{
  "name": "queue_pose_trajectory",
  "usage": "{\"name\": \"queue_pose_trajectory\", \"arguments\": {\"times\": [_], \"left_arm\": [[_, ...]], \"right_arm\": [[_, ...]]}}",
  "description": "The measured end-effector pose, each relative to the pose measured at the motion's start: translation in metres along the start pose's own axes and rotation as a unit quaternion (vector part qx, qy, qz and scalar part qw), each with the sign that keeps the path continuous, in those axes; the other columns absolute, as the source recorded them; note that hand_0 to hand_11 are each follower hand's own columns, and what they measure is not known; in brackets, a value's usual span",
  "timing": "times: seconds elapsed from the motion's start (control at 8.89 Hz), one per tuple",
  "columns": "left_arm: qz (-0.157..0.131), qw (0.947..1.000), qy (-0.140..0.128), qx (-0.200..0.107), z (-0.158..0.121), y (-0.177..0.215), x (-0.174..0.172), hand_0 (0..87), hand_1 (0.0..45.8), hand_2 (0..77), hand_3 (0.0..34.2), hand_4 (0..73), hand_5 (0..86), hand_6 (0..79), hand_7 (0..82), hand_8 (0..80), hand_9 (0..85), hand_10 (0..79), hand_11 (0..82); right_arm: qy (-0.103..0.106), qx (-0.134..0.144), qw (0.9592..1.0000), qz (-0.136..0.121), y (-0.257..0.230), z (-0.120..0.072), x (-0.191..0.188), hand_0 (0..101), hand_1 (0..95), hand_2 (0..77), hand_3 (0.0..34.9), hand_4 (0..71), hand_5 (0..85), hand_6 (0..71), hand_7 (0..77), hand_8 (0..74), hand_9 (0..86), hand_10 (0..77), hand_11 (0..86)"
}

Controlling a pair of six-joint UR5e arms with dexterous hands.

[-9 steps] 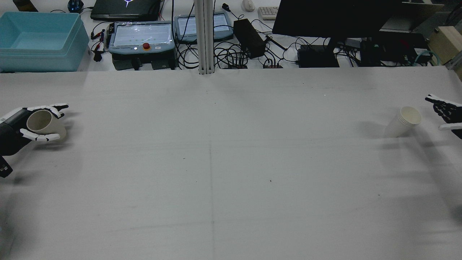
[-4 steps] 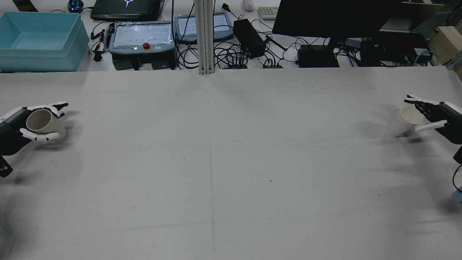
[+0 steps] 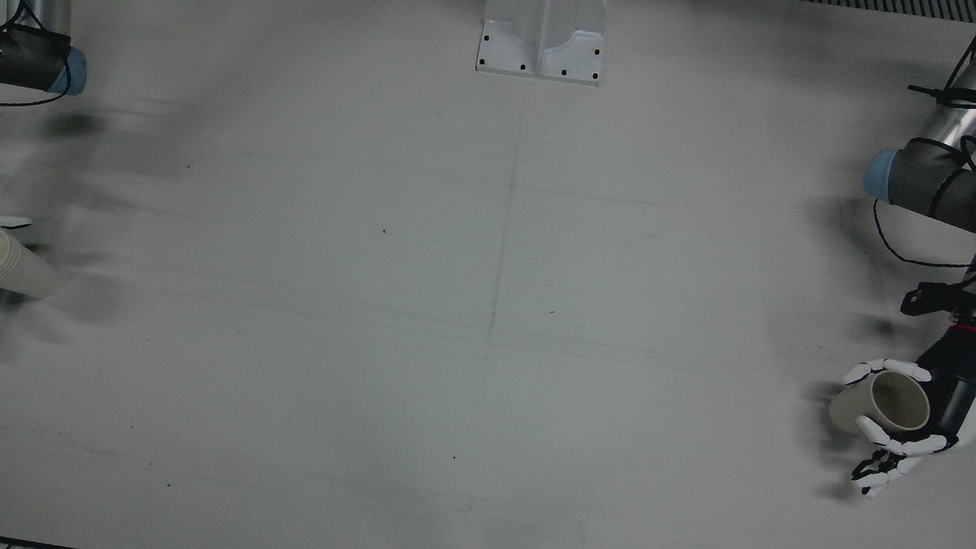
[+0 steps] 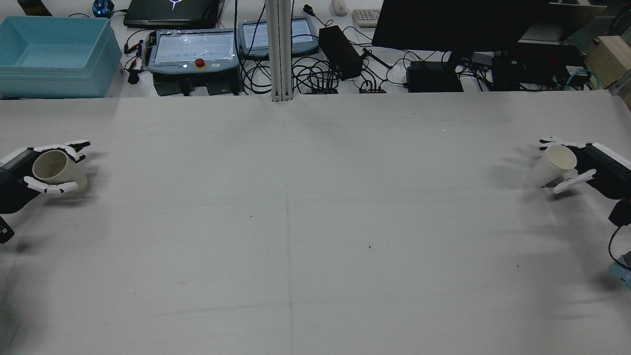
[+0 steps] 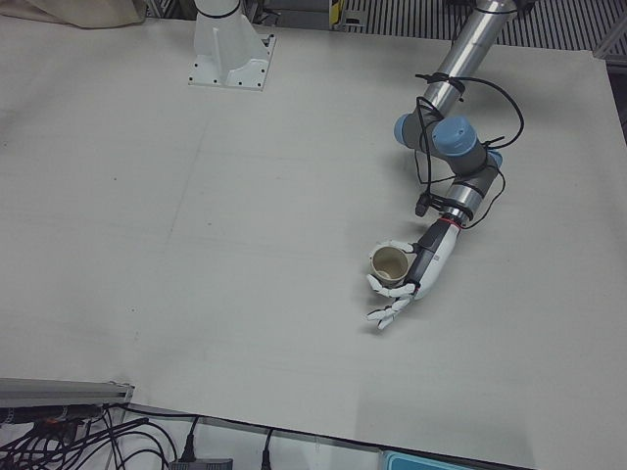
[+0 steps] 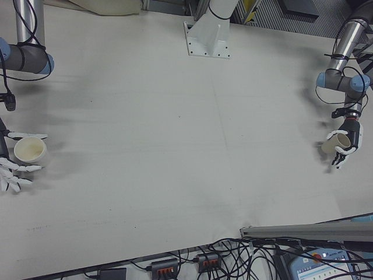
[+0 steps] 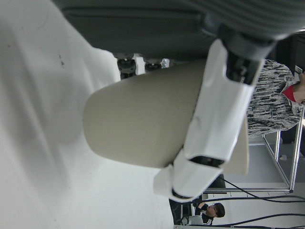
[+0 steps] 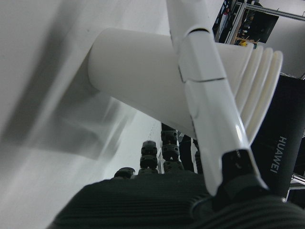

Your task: Pour water

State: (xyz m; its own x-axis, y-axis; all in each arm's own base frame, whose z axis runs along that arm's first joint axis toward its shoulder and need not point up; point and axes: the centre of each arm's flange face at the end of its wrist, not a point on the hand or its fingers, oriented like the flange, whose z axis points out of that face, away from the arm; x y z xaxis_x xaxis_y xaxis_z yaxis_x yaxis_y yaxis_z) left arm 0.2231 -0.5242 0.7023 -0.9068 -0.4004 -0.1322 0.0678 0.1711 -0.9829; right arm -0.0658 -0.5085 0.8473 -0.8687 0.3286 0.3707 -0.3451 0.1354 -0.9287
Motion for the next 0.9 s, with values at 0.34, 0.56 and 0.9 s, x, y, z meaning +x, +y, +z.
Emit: {"name": "queue_pose_trajectory", "arguments": {"times": [0.34,0.56,0.9], "left_arm": [[-0.003,1.0000,0.000,0.000,-0.001,0.000,0.001,80.3,25.6,32.7,0.2,51.3,37.6,17.5,18.5,9.3,9.3,7.6,14.7],[-0.008,1.0000,0.000,-0.001,0.000,0.008,0.001,80.3,25.6,32.7,0.2,51.3,37.6,16.4,18.5,9.3,9.3,7.6,14.7],[-0.010,0.9998,-0.008,-0.014,0.013,0.074,0.005,80.2,25.6,32.7,0.3,51.3,37.6,18.5,18.5,9.3,8.2,7.6,14.7]], "right_arm": [[0.004,0.005,0.9999,-0.013,0.013,0.005,-0.003,80,24.5,0.0,0.0,39.3,34.4,34.4,41.5,21.3,27.3,10.9,18.0],[0.005,0.008,0.9998,-0.018,0.016,0.006,-0.003,81,18.5,3.3,0.0,43.6,37.1,45.3,51.8,36.5,45.3,27.8,38.2],[-0.007,0.005,0.9998,-0.016,0.061,0.019,-0.032,73,10.9,15.8,0.0,45.3,37.1,52.4,61.1,49.6,57.8,43.1,56.7]]}}
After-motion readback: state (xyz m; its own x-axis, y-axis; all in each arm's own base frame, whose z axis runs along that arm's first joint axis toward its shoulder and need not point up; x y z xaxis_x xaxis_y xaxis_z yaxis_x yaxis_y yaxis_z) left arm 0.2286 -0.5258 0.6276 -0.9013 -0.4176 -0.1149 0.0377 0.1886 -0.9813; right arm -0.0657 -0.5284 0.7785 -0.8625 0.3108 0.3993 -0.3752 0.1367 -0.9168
